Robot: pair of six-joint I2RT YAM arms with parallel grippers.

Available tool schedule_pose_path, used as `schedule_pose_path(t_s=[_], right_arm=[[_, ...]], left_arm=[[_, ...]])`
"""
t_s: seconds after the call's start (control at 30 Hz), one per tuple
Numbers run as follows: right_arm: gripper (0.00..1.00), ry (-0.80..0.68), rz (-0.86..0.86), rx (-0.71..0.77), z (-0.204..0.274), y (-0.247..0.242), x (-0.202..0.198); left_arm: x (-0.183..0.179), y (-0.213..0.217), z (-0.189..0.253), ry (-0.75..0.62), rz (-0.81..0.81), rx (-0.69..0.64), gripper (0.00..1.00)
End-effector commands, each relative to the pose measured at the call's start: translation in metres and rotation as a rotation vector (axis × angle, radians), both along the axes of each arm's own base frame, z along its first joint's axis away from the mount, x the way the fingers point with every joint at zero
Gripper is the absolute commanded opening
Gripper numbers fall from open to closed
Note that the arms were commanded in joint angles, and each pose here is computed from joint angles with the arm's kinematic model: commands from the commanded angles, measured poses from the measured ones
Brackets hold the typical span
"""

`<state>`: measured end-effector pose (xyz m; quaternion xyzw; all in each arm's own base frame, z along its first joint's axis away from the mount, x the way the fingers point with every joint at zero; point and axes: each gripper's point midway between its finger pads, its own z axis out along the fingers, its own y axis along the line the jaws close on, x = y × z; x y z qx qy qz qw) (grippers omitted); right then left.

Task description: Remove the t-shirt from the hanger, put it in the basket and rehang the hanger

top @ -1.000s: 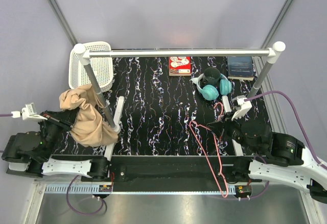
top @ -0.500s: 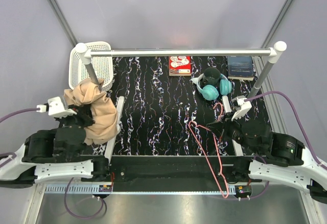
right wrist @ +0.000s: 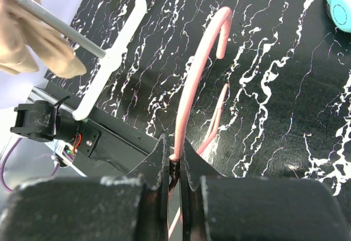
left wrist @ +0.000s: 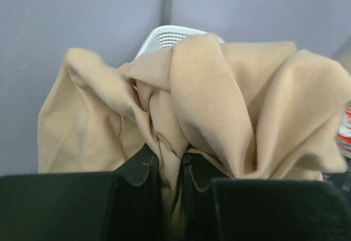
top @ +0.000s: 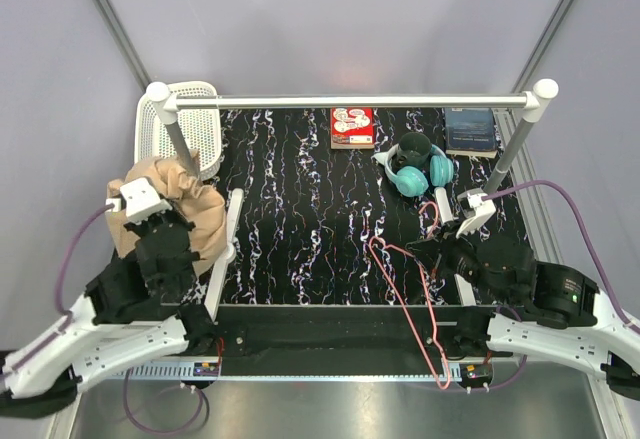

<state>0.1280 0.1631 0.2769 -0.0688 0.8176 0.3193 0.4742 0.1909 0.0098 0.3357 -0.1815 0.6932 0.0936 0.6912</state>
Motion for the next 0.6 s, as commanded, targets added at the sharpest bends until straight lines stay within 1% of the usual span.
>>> schedule_pose_path(t_s=[0.0,0.03,0.07,0.13,0.17,0.2,0.23,0.3,0.4,0.43,0.47,0.5,0.53,0.57], right_arm=[[0.00,-0.035,0.011,0.043,0.012,0.004,0.001],[0.00,-0.036,0.010,0.040,0.012,0.004,0.002],[0.00,-0.037,0.013,0.040,0.013,0.004,0.002],[0.00,-0.037,0.021,0.039,0.013,0.005,0.001],[0.00,-0.040,0.022,0.039,0.014,0.005,0.001],[0.00,-0.041,0.021,0.038,0.014,0.004,0.001],[0.00,-0.042,0.023,0.038,0.014,0.005,0.001],[0.00,-0.044,0.022,0.036,0.015,0.004,0.001],[0.00,-0.044,0.026,0.036,0.014,0.005,0.001],[0.00,-0.041,0.030,0.033,0.013,0.006,0.000],[0.00,-0.041,0.028,0.034,0.013,0.006,0.000],[0.00,-0.040,0.028,0.030,0.011,0.006,0.000],[0.00,-0.037,0.029,0.028,0.010,0.006,0.000],[0.00,-0.036,0.030,0.031,0.010,0.006,0.000]], left_arm=[[0.016,0.020,-0.008,0.091,0.171,0.067,0.00],[0.025,0.014,-0.013,0.110,0.142,0.000,0.00],[0.027,0.031,-0.012,0.126,0.213,-0.033,0.00],[0.034,0.031,-0.018,0.141,0.191,-0.073,0.00],[0.034,0.034,-0.024,0.138,0.199,-0.073,0.00],[0.036,0.032,-0.019,0.096,0.182,-0.093,0.00],[0.031,0.035,-0.016,0.069,0.171,-0.105,0.00],[0.028,0.040,-0.019,0.062,0.186,-0.106,0.00],[0.030,0.045,-0.021,0.072,0.191,-0.097,0.00],[0.035,0.040,-0.023,0.084,0.155,-0.107,0.00],[0.037,0.047,-0.025,0.094,0.179,-0.117,0.00],[0.044,0.040,-0.027,0.105,0.126,-0.145,0.00],[0.044,0.051,-0.027,0.104,0.158,-0.162,0.00],[0.048,0.053,-0.029,0.115,0.158,-0.175,0.00]])
